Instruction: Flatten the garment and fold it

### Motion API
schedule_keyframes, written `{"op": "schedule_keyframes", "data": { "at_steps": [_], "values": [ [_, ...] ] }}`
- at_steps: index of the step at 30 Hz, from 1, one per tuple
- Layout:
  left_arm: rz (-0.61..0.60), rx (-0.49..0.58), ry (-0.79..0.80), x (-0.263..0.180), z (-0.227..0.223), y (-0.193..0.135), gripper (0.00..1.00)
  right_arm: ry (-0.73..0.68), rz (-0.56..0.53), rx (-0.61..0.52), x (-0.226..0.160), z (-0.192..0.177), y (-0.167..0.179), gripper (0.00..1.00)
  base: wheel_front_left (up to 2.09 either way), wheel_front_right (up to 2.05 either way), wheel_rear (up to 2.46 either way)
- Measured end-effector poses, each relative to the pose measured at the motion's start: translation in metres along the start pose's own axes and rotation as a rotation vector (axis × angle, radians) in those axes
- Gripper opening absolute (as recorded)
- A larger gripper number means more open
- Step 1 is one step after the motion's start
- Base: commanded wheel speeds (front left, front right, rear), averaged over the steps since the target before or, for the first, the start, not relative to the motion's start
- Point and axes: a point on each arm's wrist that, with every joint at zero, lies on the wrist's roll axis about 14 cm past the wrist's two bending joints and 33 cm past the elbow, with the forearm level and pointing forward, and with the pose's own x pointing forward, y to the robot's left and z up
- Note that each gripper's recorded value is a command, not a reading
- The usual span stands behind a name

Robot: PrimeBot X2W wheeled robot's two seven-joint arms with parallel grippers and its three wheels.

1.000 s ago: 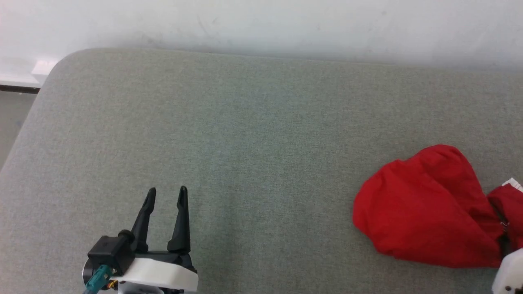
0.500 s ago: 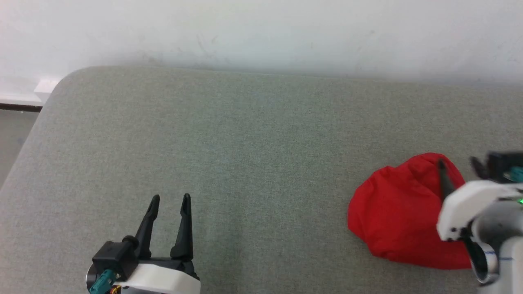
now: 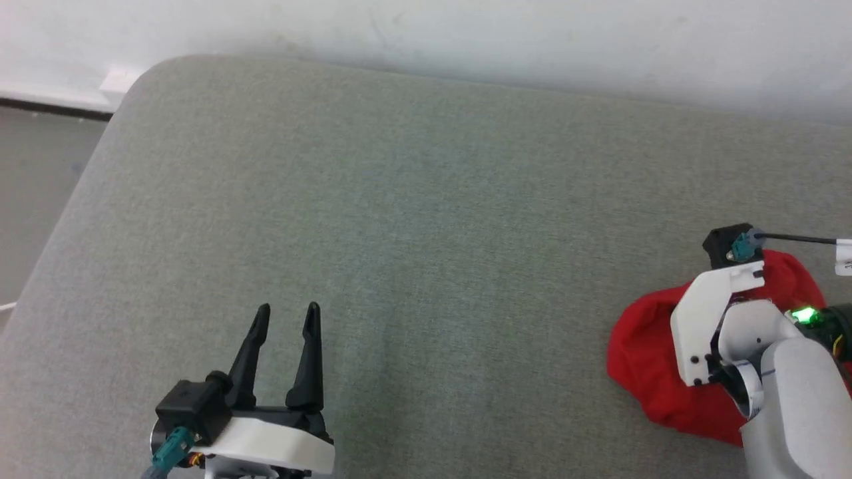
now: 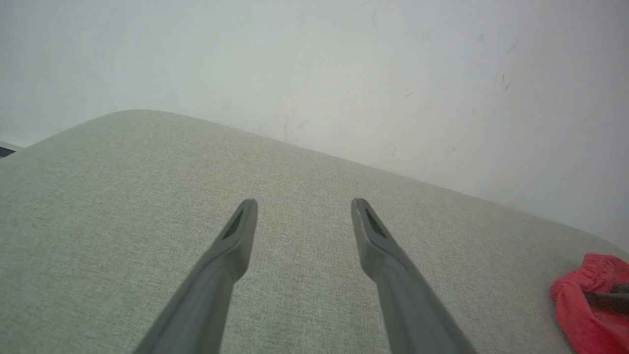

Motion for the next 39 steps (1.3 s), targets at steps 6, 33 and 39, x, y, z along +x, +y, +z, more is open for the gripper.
{"op": "schedule_keyframes", "data": {
  "at_steps": [6,33,39],
  "values": [
    [0.039,0.001,0.010,-0.004,-0.002,0.011,1.00,-0.137,0.025,-0.059,0.008,0.041,0.015,0.00,0.00,0.00,0.00],
    [0.024,-0.005,-0.011,0.000,0.003,0.006,1.00,-0.512,0.559,0.073,-0.071,0.089,0.144,1.00,0.00,0.00,0.00],
    [0.011,0.003,-0.013,-0.002,0.004,0.003,1.00,-0.835,0.182,0.255,-0.107,0.099,0.020,1.00,0.00,0.00,0.00]
  ]
}}
